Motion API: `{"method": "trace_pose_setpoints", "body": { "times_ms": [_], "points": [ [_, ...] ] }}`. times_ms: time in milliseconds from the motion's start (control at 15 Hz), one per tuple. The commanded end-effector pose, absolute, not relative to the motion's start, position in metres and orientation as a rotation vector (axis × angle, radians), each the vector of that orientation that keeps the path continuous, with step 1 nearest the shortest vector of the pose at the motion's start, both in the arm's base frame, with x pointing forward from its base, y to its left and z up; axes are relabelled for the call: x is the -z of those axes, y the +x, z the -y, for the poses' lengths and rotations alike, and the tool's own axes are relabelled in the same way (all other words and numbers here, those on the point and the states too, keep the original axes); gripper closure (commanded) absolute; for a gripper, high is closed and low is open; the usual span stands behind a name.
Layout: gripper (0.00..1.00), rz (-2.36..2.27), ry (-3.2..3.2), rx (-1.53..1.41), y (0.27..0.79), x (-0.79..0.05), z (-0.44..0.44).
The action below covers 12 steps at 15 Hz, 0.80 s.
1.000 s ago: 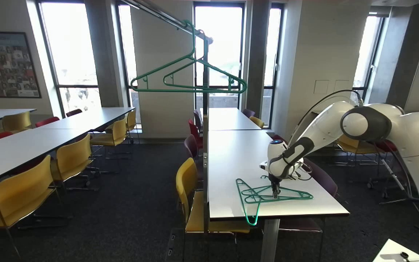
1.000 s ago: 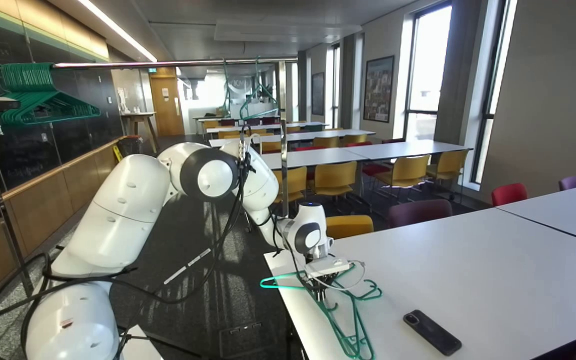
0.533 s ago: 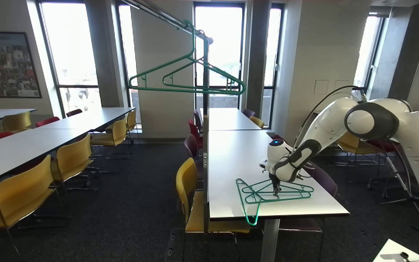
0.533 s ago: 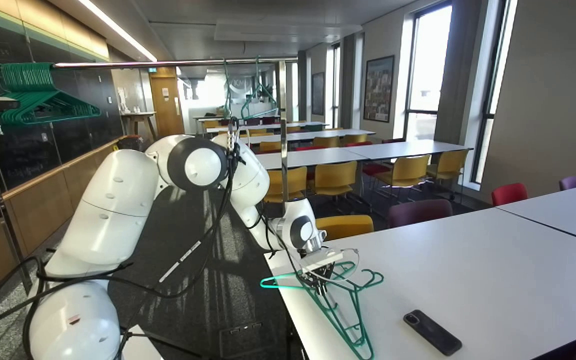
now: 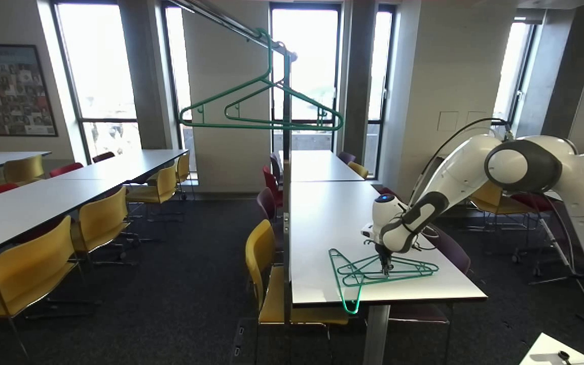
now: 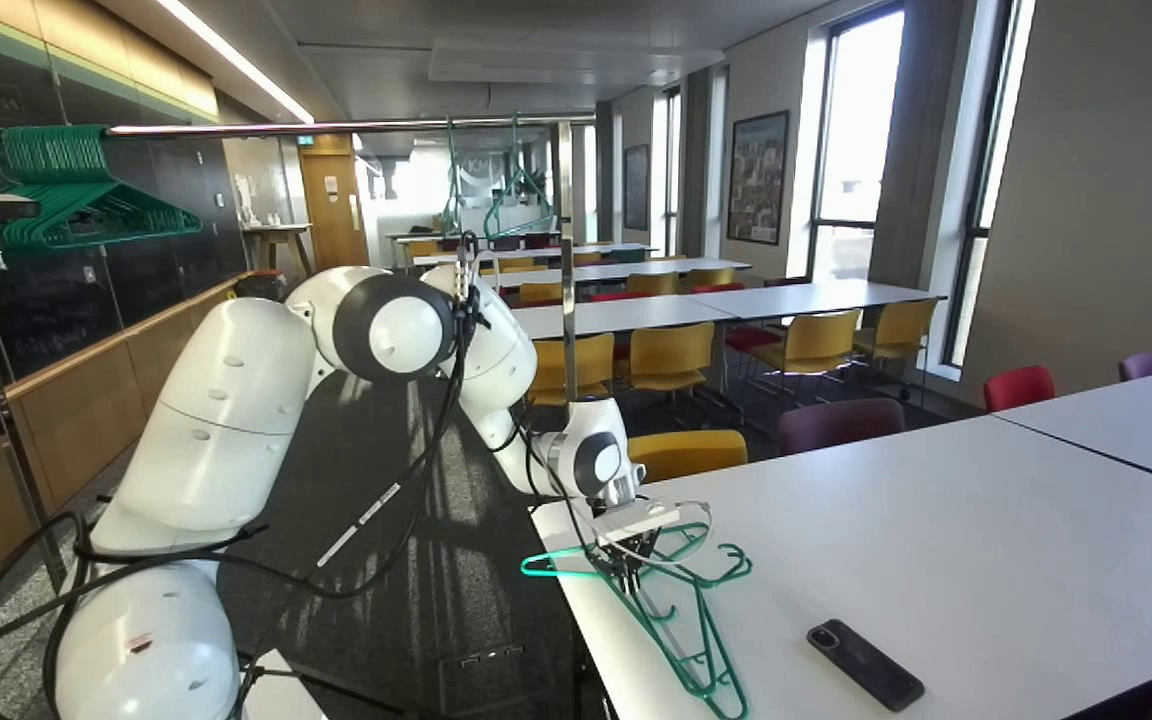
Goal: Put one hanger on the cloth rack
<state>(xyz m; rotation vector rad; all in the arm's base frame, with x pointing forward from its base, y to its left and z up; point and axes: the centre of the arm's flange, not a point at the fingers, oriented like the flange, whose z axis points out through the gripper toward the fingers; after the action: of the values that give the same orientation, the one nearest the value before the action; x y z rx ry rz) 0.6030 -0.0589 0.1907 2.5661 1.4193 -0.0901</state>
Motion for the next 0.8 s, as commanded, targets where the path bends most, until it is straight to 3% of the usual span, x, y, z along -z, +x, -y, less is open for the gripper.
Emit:
{"method": "trace_pose_setpoints", "body": {
  "times_ms": [0, 733],
  "points": [
    [0.98, -1.266, 2.699, 0.166, 0.616, -0.204, 0.081],
    [0.98, -0.834, 2.596, 0.077, 0.602, -0.221, 0.077]
  ]
}}
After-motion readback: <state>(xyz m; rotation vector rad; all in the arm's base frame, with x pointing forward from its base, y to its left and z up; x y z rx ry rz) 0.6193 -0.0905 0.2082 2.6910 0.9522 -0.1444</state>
